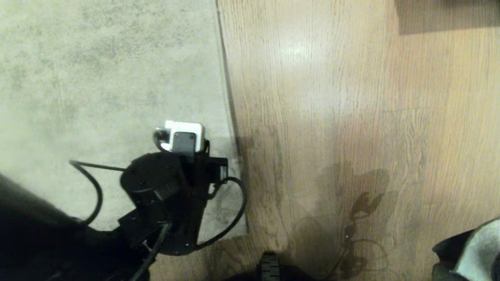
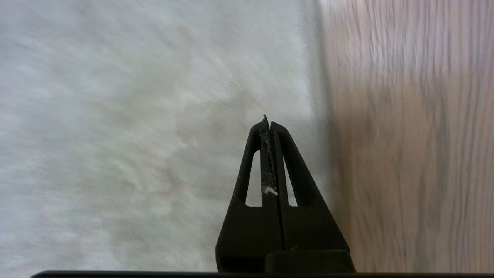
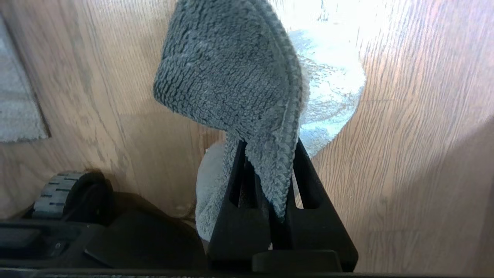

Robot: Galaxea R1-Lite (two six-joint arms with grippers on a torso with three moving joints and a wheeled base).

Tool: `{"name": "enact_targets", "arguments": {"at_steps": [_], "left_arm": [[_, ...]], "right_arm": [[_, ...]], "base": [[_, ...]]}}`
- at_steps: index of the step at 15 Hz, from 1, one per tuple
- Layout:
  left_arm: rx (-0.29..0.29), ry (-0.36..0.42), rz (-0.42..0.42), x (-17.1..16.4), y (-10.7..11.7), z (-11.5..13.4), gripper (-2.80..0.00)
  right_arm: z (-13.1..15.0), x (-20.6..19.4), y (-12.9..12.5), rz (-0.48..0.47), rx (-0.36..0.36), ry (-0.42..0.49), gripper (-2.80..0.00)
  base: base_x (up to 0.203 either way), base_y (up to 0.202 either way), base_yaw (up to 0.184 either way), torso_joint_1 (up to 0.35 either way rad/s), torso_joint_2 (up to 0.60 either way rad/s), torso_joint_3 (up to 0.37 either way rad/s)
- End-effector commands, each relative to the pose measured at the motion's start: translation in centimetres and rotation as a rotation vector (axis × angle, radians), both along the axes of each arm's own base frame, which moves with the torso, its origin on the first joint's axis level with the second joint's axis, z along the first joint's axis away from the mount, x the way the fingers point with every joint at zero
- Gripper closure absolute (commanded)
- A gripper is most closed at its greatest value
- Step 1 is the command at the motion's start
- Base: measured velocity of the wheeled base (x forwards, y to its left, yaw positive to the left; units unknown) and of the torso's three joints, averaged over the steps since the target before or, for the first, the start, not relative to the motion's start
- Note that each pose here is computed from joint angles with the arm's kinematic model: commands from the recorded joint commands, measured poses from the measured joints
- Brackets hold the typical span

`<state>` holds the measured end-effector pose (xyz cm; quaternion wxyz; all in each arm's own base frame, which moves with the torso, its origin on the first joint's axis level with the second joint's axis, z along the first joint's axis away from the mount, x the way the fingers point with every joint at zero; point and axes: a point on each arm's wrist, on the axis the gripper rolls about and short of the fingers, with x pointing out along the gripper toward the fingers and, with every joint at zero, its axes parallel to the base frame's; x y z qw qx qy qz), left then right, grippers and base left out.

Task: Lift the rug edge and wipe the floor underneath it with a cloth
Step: Lay down the carpet, then put down the rag

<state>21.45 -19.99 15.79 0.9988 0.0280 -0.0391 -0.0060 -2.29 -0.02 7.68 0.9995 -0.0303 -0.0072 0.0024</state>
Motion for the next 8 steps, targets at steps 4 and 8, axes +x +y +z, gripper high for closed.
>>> {"name": "enact_targets", "arguments": {"at_steps": [4, 8], "left_arm": [[-0.026, -0.076, -0.013, -5.0, 4.5, 3.9, 0.0], [0.04, -0.053, -0.11, -6.4, 7.9, 3.9, 0.0]], "right_arm": [[0.0, 0.0, 0.0, 0.001, -0.001, 0.0, 0.0], [0.0, 0.0, 0.0, 0.001, -0.001, 0.0, 0.0]], "base": [[0.0, 0.0, 0.0, 0.0, 0.0, 0.0], [0.0, 0.0, 0.0, 0.0, 0.0, 0.0]]}}
